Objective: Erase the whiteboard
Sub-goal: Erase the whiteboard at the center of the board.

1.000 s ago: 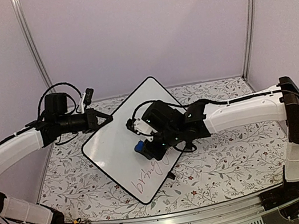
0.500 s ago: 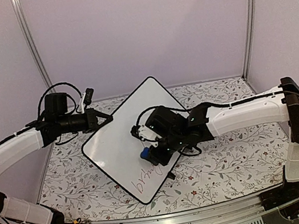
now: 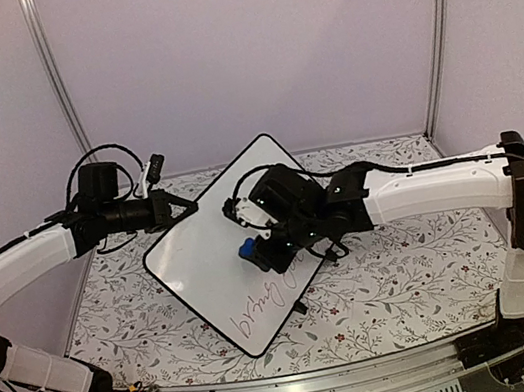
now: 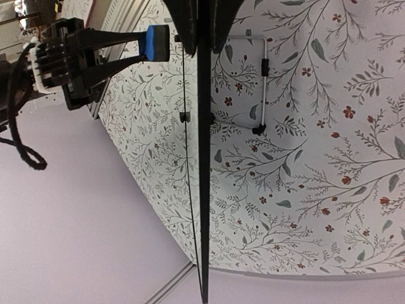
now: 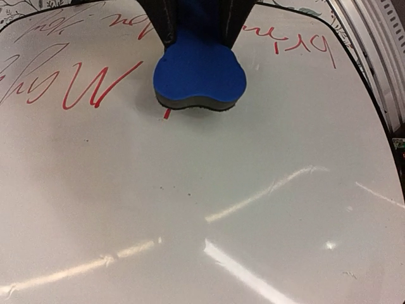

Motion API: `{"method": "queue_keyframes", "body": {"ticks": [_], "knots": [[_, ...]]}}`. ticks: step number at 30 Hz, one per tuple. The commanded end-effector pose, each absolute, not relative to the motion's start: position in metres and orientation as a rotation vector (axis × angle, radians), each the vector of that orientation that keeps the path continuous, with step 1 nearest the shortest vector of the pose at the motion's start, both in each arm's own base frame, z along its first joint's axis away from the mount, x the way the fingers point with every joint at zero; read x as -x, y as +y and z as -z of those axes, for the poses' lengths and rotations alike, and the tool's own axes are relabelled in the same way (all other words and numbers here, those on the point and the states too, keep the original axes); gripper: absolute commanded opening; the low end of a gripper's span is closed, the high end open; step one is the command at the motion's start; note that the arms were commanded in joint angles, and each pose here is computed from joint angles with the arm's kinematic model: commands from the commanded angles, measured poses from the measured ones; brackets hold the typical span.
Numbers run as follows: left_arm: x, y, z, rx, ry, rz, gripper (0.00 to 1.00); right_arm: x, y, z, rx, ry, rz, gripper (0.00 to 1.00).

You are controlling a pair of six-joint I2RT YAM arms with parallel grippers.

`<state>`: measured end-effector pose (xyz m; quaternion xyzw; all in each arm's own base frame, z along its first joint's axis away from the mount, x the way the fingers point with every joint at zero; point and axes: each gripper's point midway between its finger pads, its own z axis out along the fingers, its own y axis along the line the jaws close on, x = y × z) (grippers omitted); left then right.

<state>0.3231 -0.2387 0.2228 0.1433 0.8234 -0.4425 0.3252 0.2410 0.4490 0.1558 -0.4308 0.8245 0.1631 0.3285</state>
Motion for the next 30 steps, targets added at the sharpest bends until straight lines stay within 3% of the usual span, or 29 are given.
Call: {"method": "queue_keyframes", "body": {"ticks": [1,9,30], "knots": [[-0.321,-0.244,-0.218,-0.416,2.169,1.156,0.00,-0.268,0.452,-0.206,1.023,2.066,-0.429,0.04],[-0.320,-0.244,-0.219,-0.418,2.166,1.157,0.00,-0.290,0.462,-0.205,0.986,2.081,-0.467,0.04],[-0.321,-0.245,-0.215,-0.413,2.180,1.163,0.00,-0.284,0.460,-0.192,0.998,2.119,-0.490,0.04]]}}
